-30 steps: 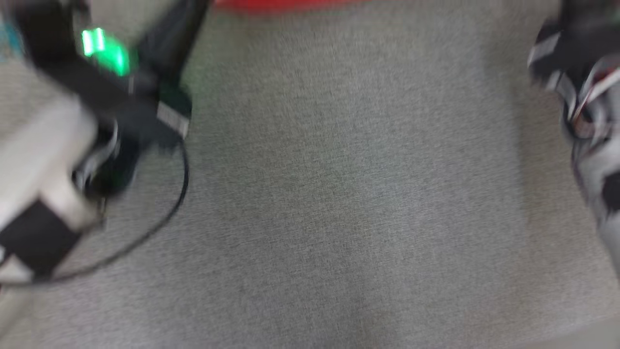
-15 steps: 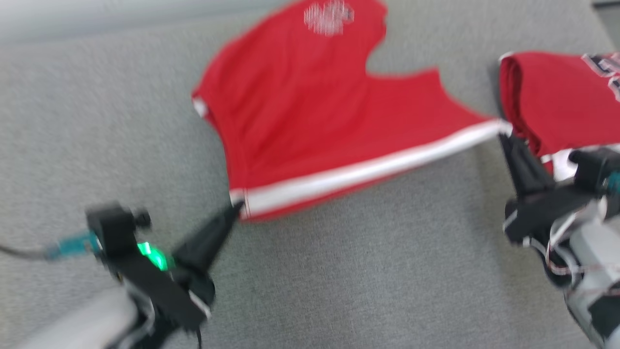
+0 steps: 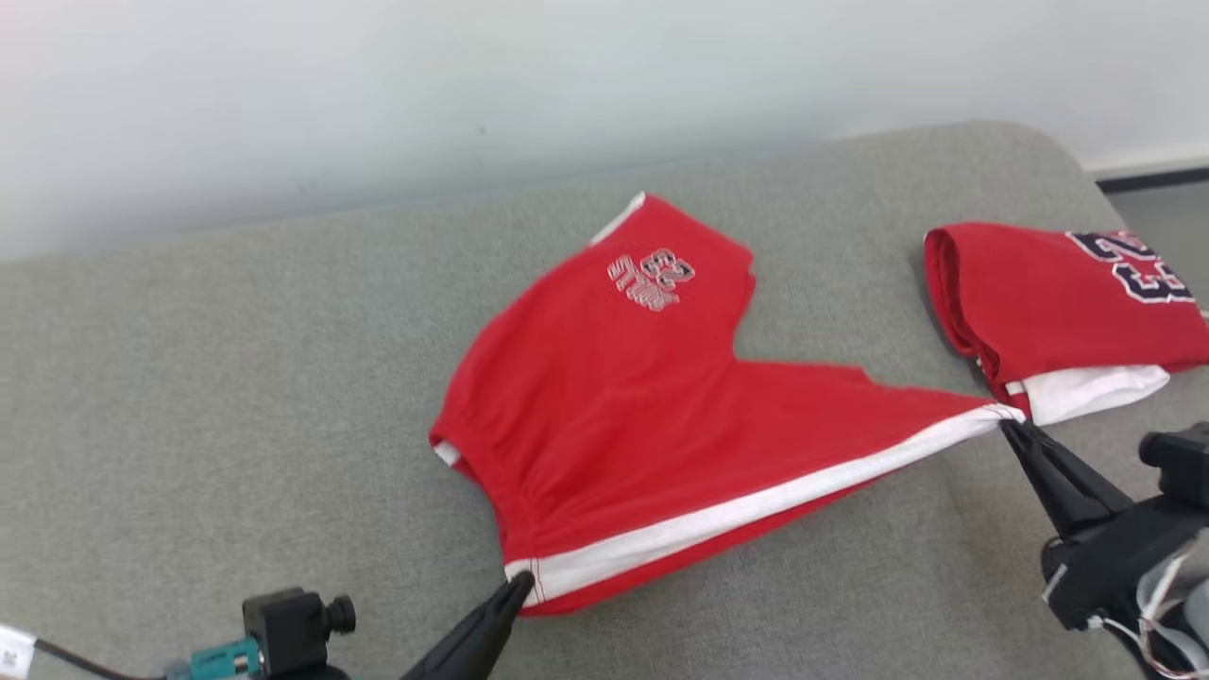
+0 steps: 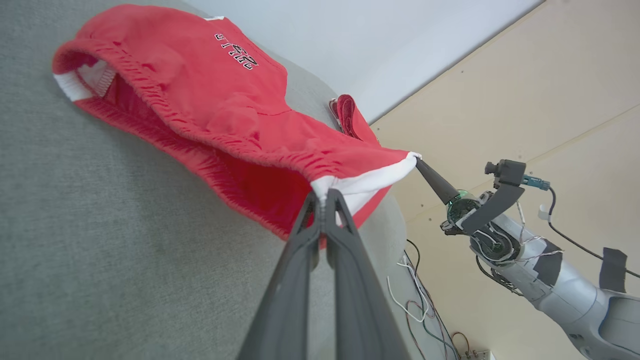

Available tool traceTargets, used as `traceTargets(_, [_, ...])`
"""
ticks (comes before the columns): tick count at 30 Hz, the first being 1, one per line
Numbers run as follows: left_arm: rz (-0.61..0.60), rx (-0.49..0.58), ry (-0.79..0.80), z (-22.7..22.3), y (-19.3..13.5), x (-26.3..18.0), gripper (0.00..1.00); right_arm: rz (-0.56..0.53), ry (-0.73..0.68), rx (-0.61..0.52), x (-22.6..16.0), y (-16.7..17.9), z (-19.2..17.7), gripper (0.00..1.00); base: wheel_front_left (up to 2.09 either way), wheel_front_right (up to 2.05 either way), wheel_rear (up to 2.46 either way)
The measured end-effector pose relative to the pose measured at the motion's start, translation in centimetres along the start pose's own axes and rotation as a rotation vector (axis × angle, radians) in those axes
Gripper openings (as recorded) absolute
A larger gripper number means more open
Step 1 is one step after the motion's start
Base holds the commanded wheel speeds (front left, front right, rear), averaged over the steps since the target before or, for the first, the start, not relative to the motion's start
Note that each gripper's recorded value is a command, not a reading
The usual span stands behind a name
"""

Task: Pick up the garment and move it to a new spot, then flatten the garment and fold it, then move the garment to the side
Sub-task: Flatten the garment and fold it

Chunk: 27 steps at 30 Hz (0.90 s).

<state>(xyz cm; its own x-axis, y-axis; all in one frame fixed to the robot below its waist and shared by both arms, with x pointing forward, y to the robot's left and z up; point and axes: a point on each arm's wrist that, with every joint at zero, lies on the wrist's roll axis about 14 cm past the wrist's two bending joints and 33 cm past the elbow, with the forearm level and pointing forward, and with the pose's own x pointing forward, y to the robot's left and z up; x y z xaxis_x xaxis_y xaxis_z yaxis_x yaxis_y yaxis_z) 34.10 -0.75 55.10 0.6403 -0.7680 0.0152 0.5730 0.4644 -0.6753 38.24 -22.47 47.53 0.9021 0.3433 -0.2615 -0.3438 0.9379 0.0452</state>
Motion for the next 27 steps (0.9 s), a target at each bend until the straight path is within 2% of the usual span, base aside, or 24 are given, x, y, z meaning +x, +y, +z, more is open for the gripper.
traceTargets(5, [0.022,-0.061,-0.043,0.6,-1.0,-1.1,0.0,0.013,0.002,-0.016,-1.4,0.4,1.9,0.0,0.0,0.0,0.0])
traceTargets(9, [0.041,-0.13,-0.102,1.4,-0.5,-0.2,0.0,0.026,0.071,-0.006,-0.2,1.1,1.4,0.0,0.0,0.0,0.0])
traceTargets(15, [0.065,-0.209,-0.158,2.2,1.6,2.0,0.0,0.017,0.11,0.008,4.2,0.4,2.8,0.0,0.0,0.0,0.0])
traceTargets(25, [0.131,-0.362,-0.352,7.3,6.9,4.3,0.0,0.032,0.145,-0.043,12.6,-0.5,5.0,0.0,0.0,0.0,0.0])
traceTargets(27, [0.139,-0.364,-0.367,7.8,7.8,4.5,0.0,0.045,0.15,-0.051,14.3,-0.3,5.2,0.0,0.0,0.0,0.0])
